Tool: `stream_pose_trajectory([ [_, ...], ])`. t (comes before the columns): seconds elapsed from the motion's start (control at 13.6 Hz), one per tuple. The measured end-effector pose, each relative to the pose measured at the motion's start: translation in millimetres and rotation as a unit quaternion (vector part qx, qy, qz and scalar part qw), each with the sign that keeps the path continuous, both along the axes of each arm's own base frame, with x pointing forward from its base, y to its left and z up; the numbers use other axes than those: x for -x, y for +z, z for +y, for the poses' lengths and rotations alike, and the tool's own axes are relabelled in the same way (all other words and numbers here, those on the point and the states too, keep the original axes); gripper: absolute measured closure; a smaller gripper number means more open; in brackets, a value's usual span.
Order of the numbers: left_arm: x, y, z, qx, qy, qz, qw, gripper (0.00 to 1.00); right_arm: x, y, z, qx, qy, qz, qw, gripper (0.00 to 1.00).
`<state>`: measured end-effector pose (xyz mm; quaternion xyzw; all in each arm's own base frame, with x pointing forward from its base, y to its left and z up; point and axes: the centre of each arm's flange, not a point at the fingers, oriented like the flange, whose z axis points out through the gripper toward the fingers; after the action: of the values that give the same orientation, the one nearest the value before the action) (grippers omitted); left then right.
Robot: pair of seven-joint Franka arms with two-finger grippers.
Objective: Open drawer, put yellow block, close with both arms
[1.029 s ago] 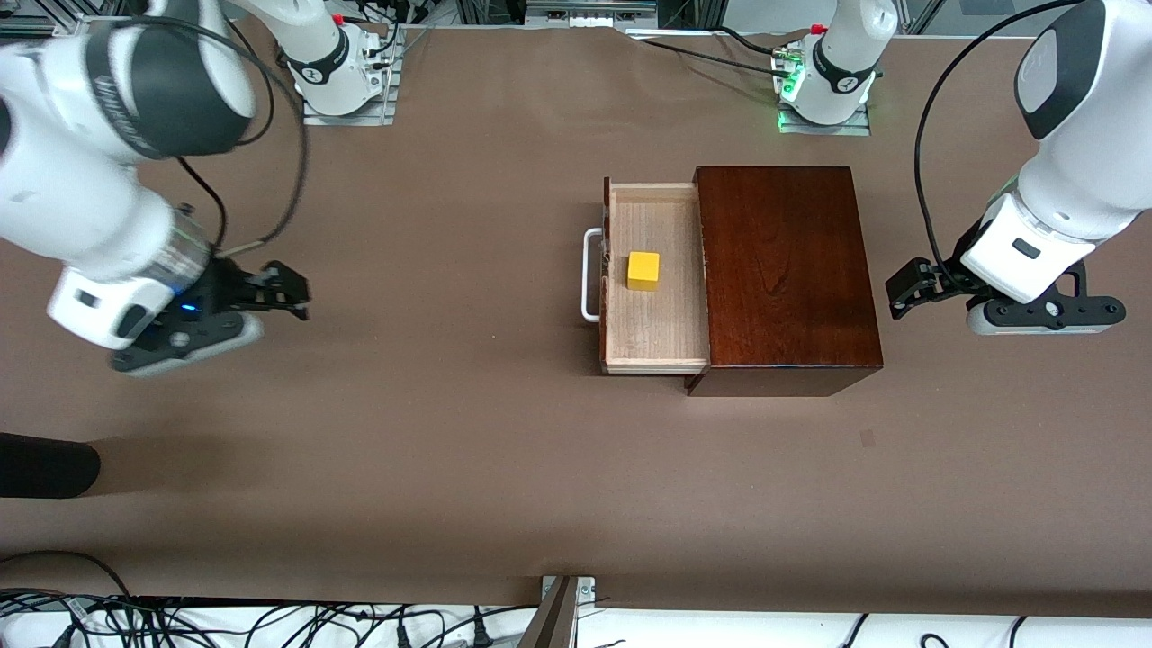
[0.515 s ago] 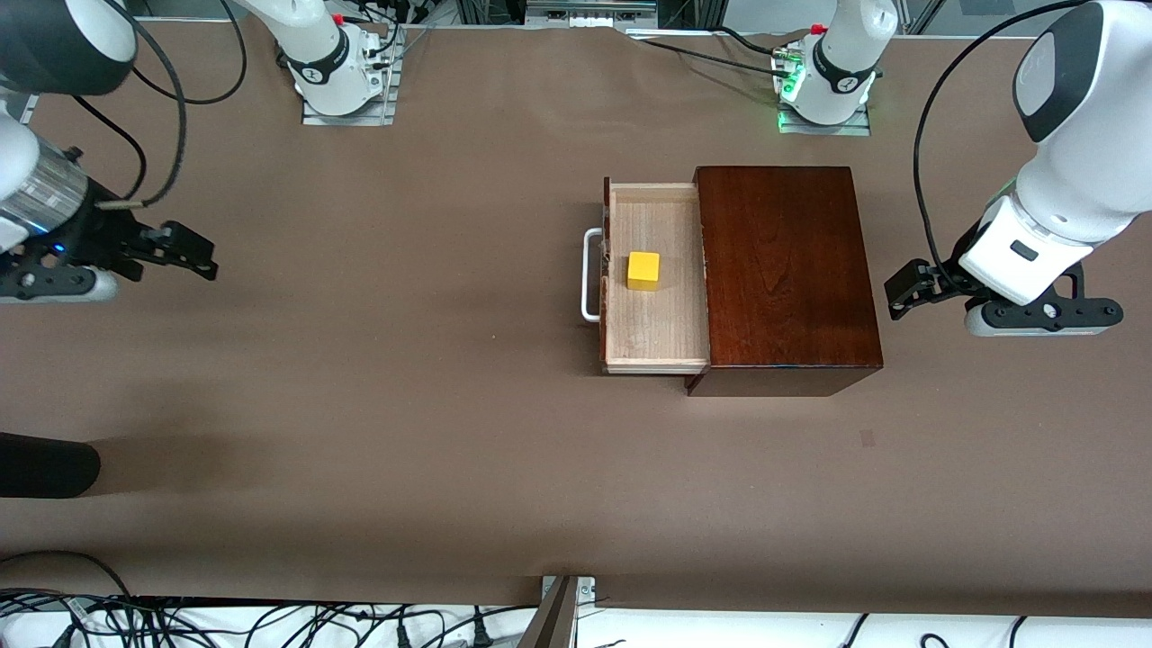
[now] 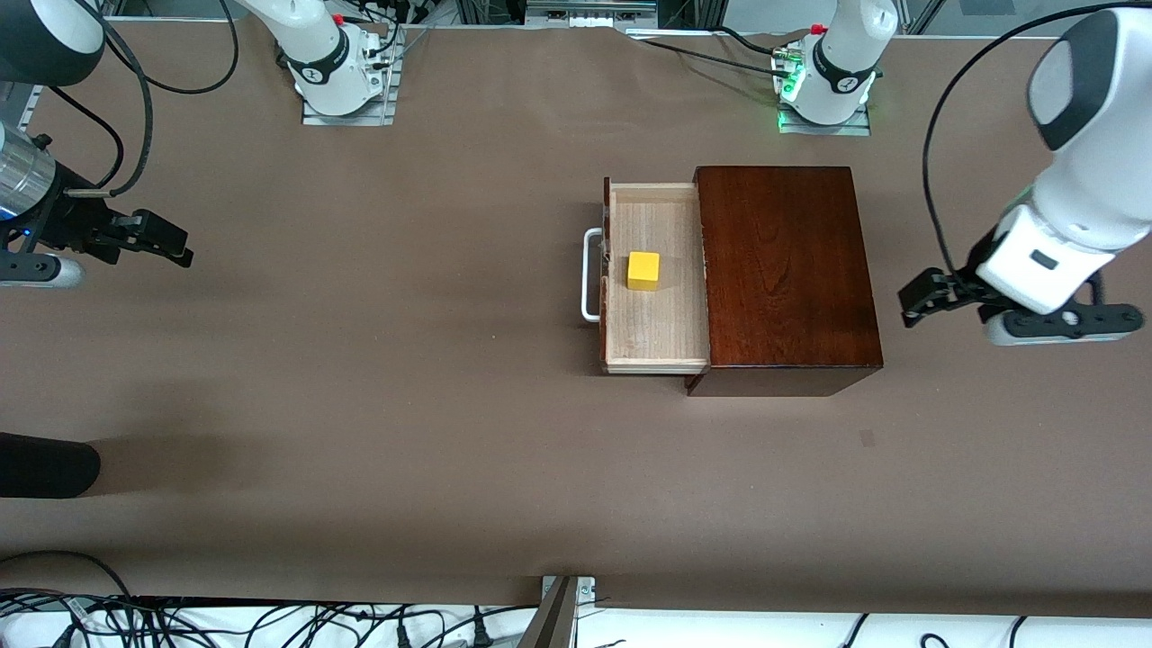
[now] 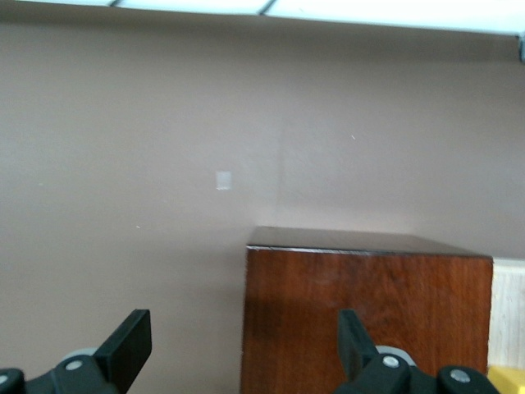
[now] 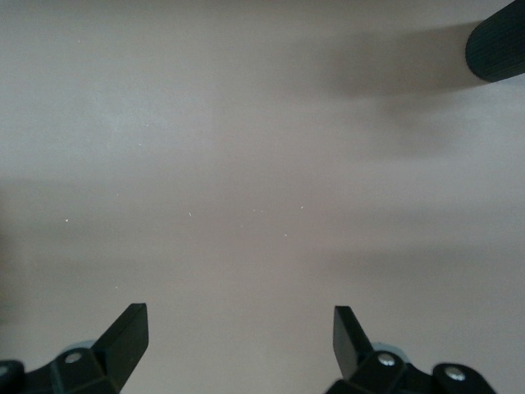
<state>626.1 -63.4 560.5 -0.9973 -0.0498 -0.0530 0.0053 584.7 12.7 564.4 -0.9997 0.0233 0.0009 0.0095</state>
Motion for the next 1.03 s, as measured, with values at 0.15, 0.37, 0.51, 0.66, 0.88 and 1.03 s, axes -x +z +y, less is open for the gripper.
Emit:
stream_pose_trajectory([
  [0.15, -2, 6, 14, 0.0, 0.011, -0.006, 1.0, 0.0, 0, 0, 2, 0.0, -0.001, 0.0, 1.0, 0.0],
  [0.37, -2, 6, 13, 0.0, 0.011, -0.006, 1.0, 0.0, 0, -1, 3, 0.0, -0.001, 0.001, 1.0, 0.0],
  [0.51, -2, 5, 12, 0.001, 0.01, -0.005, 1.0, 0.0, 0, -1, 3, 0.0, -0.001, 0.001, 1.0, 0.0],
  [0.66, -3, 4, 12, 0.001, 0.01, -0.005, 1.0, 0.0, -1, -2, 4, 0.0, -0.002, 0.002, 1.0, 0.0],
  [0.88, -2, 3, 3, 0.005, 0.009, -0.002, 1.0, 0.0, -1, -4, 6, 0.001, -0.008, 0.004, 1.0, 0.0],
  [1.03, 1, 2, -11, 0.02, 0.025, 0.007, 0.999, 0.0, -2, -6, 8, 0.001, -0.013, 0.006, 1.0, 0.0],
])
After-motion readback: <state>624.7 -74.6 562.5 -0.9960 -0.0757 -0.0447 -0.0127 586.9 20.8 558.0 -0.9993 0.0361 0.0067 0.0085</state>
